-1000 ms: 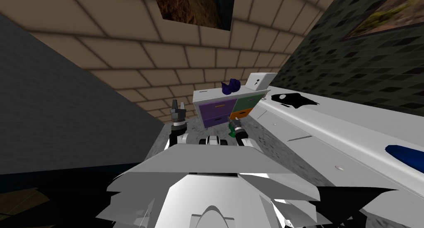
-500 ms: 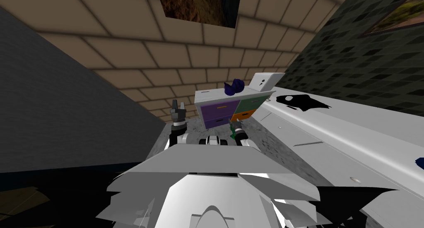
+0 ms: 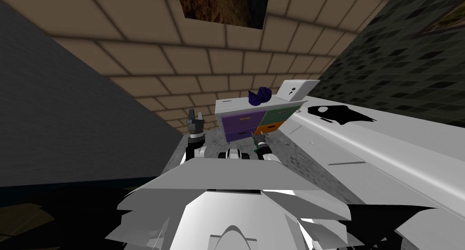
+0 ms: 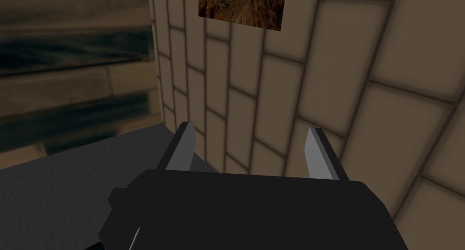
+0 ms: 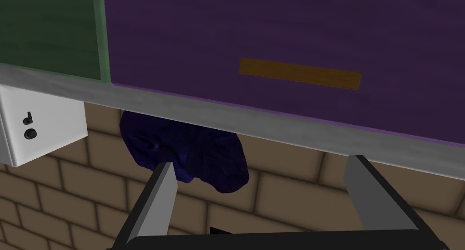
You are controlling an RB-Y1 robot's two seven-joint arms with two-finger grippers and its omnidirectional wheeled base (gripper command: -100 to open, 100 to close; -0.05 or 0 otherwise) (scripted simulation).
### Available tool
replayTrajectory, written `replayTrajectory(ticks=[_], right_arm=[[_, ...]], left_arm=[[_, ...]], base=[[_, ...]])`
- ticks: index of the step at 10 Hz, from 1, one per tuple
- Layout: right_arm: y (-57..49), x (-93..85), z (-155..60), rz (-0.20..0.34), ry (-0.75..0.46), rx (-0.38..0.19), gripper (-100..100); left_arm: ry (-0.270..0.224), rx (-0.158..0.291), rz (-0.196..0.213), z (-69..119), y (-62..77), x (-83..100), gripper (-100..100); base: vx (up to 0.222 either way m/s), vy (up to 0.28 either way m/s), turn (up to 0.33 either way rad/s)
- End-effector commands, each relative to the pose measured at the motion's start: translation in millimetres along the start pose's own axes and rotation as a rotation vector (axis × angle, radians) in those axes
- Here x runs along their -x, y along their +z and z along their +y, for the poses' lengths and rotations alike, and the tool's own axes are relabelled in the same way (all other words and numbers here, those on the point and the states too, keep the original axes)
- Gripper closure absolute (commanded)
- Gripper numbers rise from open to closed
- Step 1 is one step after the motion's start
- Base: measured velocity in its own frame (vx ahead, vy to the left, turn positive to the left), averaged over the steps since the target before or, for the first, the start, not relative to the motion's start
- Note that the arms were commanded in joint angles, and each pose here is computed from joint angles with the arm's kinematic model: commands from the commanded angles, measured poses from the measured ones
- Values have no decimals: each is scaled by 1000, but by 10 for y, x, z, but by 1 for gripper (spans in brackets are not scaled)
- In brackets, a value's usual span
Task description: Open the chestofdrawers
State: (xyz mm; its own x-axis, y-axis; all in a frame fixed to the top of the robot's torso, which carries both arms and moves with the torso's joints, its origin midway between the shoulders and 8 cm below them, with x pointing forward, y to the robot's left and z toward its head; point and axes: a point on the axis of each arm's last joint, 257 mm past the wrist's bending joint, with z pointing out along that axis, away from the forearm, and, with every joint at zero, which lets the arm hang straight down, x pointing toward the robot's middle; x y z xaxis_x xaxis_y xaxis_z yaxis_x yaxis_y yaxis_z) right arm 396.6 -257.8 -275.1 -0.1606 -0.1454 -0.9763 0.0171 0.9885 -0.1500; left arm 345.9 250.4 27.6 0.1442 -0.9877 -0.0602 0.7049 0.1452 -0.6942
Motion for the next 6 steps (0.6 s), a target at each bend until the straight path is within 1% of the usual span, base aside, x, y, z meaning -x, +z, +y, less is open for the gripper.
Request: replayTrajectory(ticks=[1,2,3,4,5,6], right_arm=[[-5,-60,-58,5,-65,-19,-100],[-5,-55,-58,3,-73,-20,-100],[-28,-198,-134,28,-132,-46,-100],[-27,-168,-134,18,-168,-47,-100],[-54,-302,-201,40,-226,-68,-100],[-54,-268,-210,29,-263,-73,-100]], left_arm=[[0,0,0,0,0,0,0],[0,0,0,0,0,0,0],[0,0,0,0,0,0,0],[0,0,0,0,0,0,0],[0,0,0,0,0,0,0],[0,0,0,0,0,0,0]], base=[[38,14,-17],[9,-1,-11],[48,12,89],[61,22,64],[94,51,118],[79,46,55]])
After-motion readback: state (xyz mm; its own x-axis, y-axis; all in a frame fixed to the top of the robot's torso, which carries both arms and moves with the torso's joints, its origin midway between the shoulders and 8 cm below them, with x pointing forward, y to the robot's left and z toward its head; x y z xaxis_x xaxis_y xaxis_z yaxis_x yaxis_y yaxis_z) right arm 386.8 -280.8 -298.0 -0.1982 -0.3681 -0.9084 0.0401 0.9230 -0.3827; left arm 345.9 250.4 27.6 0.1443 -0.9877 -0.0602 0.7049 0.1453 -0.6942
